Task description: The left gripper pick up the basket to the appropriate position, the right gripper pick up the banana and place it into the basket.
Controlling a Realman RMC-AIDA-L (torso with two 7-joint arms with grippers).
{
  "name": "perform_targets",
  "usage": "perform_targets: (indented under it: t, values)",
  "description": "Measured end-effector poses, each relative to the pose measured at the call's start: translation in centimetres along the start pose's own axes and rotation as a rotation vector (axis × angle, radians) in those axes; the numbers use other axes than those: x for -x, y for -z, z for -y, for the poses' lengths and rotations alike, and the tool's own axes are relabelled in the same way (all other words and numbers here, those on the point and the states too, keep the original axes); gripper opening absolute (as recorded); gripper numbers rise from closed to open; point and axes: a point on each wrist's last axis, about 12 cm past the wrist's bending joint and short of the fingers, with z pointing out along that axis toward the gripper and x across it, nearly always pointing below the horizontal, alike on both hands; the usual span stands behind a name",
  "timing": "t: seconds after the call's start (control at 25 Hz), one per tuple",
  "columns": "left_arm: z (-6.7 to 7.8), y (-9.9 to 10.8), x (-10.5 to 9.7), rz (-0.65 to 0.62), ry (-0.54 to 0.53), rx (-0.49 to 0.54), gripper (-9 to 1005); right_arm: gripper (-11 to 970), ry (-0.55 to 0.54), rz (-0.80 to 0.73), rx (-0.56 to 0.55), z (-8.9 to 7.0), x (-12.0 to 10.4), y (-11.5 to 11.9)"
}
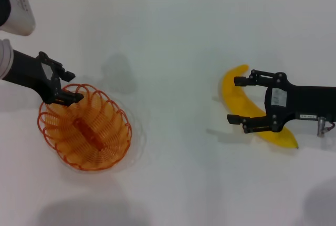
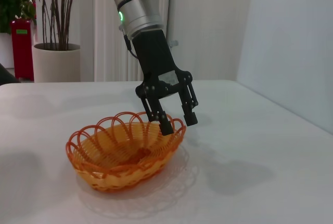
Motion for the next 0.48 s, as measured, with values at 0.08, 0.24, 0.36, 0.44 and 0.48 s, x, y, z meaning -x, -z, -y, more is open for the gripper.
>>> perform_targets:
  t: [0.08, 0.24, 0.36, 0.44, 0.48]
  values:
    - [0.02, -0.06, 0.17, -0.001, 0.002, -0.002, 582, 889, 0.000, 0.000, 0.000, 0.00, 0.00, 0.00]
    - [0.07, -0.27, 0.56, -0.025, 0.006, -0.009, 514, 889, 0.000, 0.000, 0.000, 0.00, 0.00, 0.00]
    - [0.12, -0.38, 0.66, -0.035, 0.012, -0.011, 463, 888, 0.000, 0.000, 0.000, 0.00, 0.00, 0.00]
    - [0.11, -0.38, 0.66, -0.035, 0.013, -0.010, 429, 888, 0.000, 0.000, 0.000, -0.01, 0.00, -0.01]
    - [0.11, -0.38, 0.65, -0.036, 0.014, -0.010, 380, 888, 0.000, 0.000, 0.001, -0.01, 0.00, -0.01]
